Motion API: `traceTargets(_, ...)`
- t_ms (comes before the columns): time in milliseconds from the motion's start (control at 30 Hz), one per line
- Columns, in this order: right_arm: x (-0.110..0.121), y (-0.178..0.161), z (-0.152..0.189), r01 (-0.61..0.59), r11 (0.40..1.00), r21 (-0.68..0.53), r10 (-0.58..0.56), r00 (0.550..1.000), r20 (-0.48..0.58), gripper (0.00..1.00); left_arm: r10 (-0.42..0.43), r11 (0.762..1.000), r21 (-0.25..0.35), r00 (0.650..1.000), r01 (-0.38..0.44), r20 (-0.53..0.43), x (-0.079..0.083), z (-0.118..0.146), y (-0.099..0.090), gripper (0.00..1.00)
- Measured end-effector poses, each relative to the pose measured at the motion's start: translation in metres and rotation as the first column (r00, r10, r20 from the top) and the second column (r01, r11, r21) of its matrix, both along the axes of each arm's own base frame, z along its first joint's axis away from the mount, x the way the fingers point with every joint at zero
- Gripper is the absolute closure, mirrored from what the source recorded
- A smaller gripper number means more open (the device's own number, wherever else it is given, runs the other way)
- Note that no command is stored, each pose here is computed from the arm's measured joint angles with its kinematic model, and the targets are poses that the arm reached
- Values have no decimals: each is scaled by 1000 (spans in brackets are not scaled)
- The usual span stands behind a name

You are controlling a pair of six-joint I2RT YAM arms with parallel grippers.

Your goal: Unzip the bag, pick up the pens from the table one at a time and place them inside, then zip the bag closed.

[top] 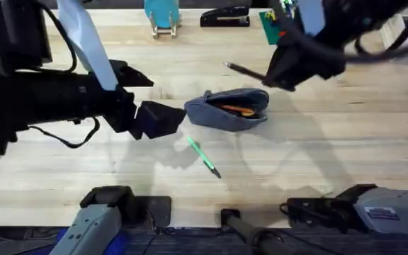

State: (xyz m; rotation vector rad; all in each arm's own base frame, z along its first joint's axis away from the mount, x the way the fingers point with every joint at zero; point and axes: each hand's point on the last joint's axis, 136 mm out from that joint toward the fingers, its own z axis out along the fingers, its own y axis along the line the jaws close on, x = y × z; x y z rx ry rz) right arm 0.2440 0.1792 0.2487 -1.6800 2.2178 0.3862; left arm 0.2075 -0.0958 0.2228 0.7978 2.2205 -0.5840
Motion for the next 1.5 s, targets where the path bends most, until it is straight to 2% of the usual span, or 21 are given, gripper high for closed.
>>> traceTargets(333,-7,-1,-67,-18,1000,24,17,999,37,964,0,1000,0,1000,0,0,0,0,0,6)
traceTargets(533,5,3,-102,-19,999,42,15,996,87,964,0,1000,0,1000,0,0,0,0,0,6)
traceTargets(700,4,2,-116,-26,999,36,23,996,91,964,0,1000,0,1000,0,0,0,0,0,6)
traceTargets(867,0,-1,-125,-93,996,7,92,990,106,964,0,1000,0,1000,0,0,0,0,0,6)
traceTargets(1000,6,2,-128,-135,991,0,134,982,135,964,0,1000,0,1000,0,0,0,0,0,6)
traceTargets(1267,20,8,-156,-158,987,-25,160,982,105,966,0,1000,0,1000,0,0,0,0,0,6)
traceTargets(1500,23,8,-157,-165,986,-28,167,979,119,966,0,1000,0,1000,0,0,0,0,0,6)
